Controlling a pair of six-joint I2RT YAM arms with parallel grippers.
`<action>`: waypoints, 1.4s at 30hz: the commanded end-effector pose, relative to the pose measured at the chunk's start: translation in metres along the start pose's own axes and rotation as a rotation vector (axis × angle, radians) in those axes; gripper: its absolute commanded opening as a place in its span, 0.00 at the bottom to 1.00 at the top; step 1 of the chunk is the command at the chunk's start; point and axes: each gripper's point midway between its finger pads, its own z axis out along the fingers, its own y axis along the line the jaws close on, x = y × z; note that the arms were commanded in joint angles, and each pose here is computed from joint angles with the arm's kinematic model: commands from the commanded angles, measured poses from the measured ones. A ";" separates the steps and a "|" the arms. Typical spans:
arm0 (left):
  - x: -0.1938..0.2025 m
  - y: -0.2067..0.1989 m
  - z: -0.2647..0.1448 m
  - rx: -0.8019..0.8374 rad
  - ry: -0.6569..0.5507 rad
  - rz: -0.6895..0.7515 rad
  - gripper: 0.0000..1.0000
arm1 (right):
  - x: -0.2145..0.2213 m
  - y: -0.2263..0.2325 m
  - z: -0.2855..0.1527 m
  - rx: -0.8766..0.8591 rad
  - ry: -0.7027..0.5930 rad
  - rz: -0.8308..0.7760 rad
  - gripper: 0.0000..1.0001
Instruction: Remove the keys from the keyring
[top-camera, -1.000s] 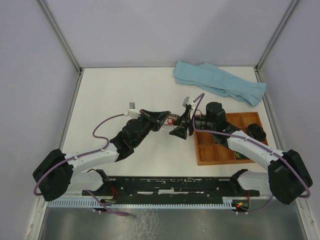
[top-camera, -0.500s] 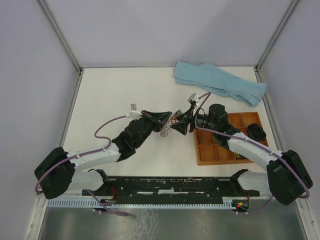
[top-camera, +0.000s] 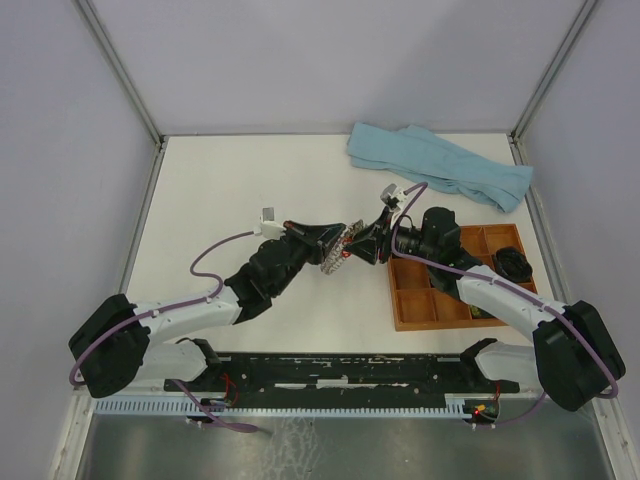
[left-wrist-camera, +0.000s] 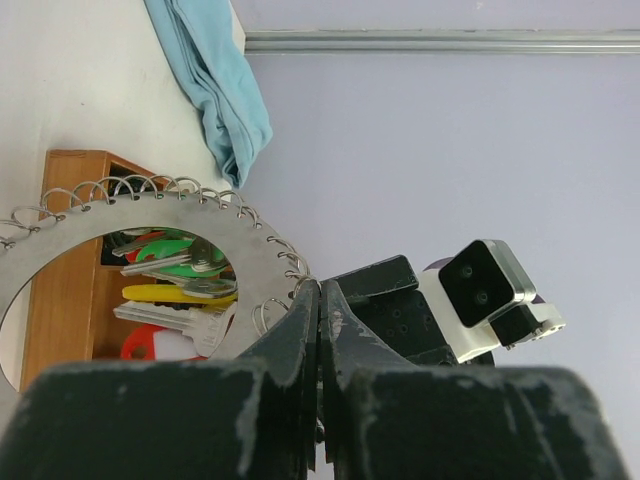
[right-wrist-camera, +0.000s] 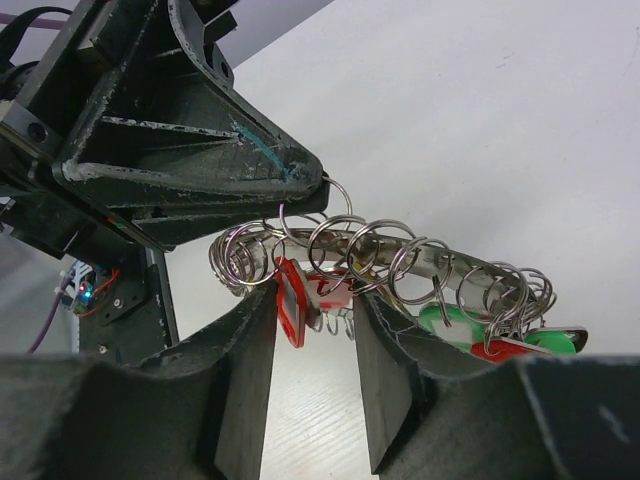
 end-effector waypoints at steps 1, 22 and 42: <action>0.003 -0.061 -0.003 0.168 0.006 -0.102 0.03 | -0.020 0.010 0.001 -0.048 -0.052 -0.039 0.43; -0.001 -0.061 -0.008 0.185 -0.020 -0.108 0.03 | -0.020 0.017 0.001 -0.080 -0.021 -0.026 0.21; -0.029 -0.029 -0.019 0.128 -0.148 -0.018 0.11 | -0.001 0.025 0.006 -0.161 0.178 0.091 0.01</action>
